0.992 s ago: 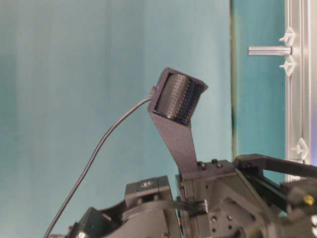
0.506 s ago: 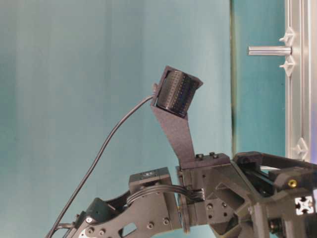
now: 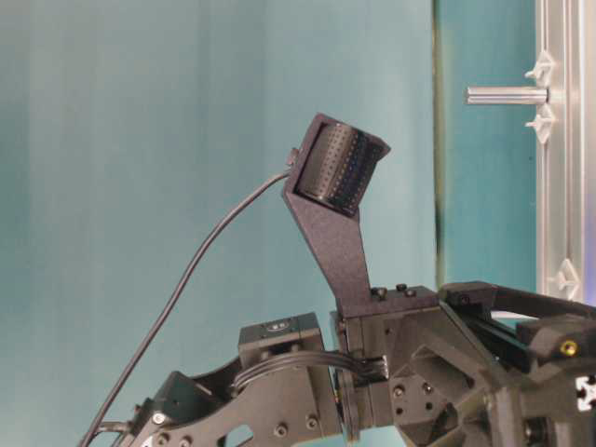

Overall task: Insert the large gear onto the shaft.
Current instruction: 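Close the left gripper on the gear hub and secure the grip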

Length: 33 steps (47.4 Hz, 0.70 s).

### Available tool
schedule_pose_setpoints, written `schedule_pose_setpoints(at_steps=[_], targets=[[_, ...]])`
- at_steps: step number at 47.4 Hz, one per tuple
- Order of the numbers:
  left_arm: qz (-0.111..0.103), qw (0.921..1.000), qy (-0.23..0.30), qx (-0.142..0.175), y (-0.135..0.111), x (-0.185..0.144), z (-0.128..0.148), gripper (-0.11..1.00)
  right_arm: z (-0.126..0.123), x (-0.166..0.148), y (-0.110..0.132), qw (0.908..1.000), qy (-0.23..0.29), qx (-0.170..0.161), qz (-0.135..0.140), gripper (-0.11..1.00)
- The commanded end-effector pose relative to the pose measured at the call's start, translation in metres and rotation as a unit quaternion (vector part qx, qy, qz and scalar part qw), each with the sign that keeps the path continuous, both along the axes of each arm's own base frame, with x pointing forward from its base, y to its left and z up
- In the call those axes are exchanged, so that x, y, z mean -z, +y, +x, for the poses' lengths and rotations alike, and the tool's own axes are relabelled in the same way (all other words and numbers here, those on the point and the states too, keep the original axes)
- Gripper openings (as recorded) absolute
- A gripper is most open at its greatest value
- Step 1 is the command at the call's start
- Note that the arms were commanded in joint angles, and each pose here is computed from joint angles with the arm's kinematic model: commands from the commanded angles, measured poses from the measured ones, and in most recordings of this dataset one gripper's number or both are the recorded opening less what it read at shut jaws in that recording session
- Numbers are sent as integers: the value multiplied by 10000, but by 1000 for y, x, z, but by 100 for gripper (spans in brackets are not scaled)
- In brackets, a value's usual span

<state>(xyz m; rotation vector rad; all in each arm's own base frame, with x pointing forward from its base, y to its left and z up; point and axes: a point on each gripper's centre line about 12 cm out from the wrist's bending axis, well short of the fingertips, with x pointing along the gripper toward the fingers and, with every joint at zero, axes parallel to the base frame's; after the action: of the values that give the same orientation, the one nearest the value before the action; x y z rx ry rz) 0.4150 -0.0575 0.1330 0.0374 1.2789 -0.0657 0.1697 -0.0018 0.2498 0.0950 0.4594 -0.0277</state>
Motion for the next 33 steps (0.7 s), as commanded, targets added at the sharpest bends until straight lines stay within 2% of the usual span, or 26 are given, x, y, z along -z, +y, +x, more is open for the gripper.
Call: schedule_pose_setpoints(at_steps=[1, 23, 33], targets=[[-25, 9999, -144, 26, -3, -11, 4, 93, 2, -2, 0, 10000, -31, 14, 41, 50], [-18, 9998, -183, -92, 8, -4, 10, 93, 1, 0, 0, 10000, -16, 14, 49, 50], [-7, 9999, -45, -118, 11, 8, 7, 93, 1, 0, 0, 10000, -23, 15, 48, 50]])
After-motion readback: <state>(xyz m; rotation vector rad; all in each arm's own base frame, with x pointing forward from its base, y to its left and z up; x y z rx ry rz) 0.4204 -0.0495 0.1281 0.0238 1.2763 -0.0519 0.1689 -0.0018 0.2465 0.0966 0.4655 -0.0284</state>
